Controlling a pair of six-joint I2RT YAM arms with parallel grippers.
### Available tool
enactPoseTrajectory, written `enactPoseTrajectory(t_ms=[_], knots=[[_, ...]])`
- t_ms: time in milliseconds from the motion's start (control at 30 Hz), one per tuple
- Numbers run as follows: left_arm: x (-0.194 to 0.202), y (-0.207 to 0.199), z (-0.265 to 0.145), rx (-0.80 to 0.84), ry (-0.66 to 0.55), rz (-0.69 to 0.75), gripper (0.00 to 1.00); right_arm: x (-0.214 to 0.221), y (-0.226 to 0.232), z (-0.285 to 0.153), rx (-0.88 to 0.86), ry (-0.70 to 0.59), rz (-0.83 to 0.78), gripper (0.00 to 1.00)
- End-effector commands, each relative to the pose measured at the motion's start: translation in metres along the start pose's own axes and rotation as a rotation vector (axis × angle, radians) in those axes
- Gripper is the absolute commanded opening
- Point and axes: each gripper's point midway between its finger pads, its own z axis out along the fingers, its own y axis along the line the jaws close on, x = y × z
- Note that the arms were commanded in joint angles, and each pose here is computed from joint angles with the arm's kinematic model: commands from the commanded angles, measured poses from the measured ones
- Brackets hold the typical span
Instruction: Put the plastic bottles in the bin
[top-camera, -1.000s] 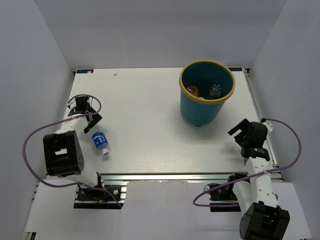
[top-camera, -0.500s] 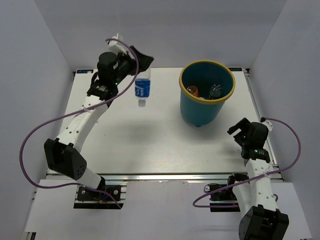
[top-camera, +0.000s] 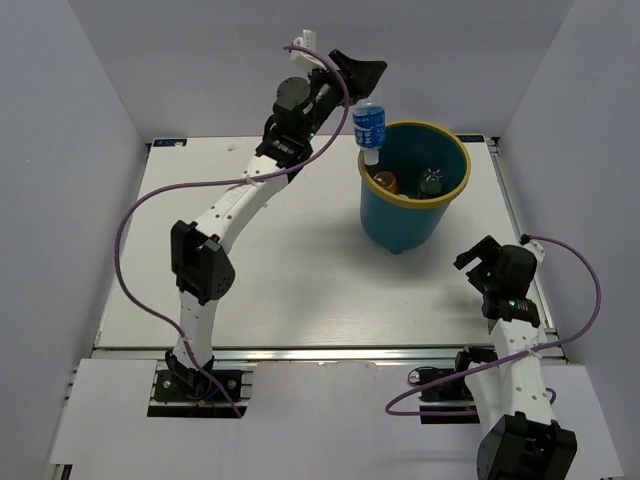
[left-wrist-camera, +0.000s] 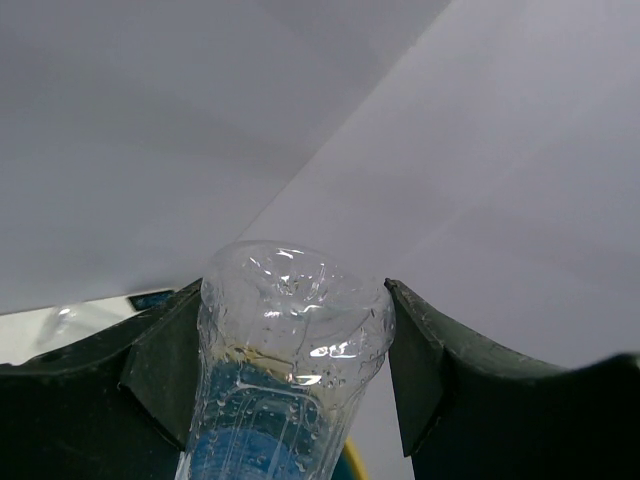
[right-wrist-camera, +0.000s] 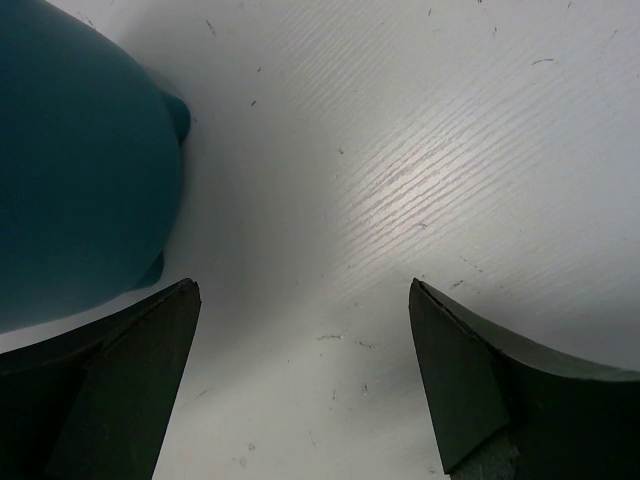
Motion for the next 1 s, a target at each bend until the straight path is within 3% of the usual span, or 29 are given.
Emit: enactPoseTrajectory(t_ms=[0, 200, 267, 367, 400, 433, 533, 733, 867, 967], knots=[[-0.039, -0.046, 0.016, 0.095, -0.135, -0.105, 0.16, -0.003, 0.002, 0.001, -0.019, -0.024, -0.016, 0.89], [-0.028, -0.04, 0.024, 0.056, -0.176, -0.149, 0.15, -0.005, 0.0, 0.0, -0.012, -0.034, -0.017, 0.89], [-0.015, -0.04, 0.021, 0.052, -0.164, -0.133, 0.21, -0.005, -0.002, 0.0, 0.004, -0.035, -0.01, 0.89], [0.011, -0.026, 0.02, -0.011, -0.107, -0.086, 0.45, -0.004, -0.003, 0.0, 0.011, -0.03, -0.014, 0.89], [0.021, -0.022, 0.02, -0.024, -0.074, -0.06, 0.81, -0.005, -0.003, 0.0, 0.012, -0.029, -0.014, 0.89], [0.026, -0.021, 0.021, -0.023, -0.053, -0.048, 0.98, -0.004, -0.003, 0.001, 0.01, -0.026, -0.017, 0.89], [0.037, -0.016, 0.021, -0.043, 0.015, 0.015, 0.98, -0.005, -0.003, 0.001, 0.015, -0.027, -0.019, 0.89], [0.009, -0.036, 0.017, -0.028, -0.005, 0.11, 0.98, -0.02, 0.001, -0.001, 0.018, -0.074, -0.017, 0.89], [-0.035, -0.046, 0.002, -0.081, -0.079, 0.221, 0.98, -0.041, -0.003, 0.0, 0.079, -0.129, 0.005, 0.89], [-0.061, -0.017, -0.015, -0.218, -0.115, 0.279, 0.98, -0.067, 0.002, 0.001, 0.115, -0.179, 0.029, 0.89]])
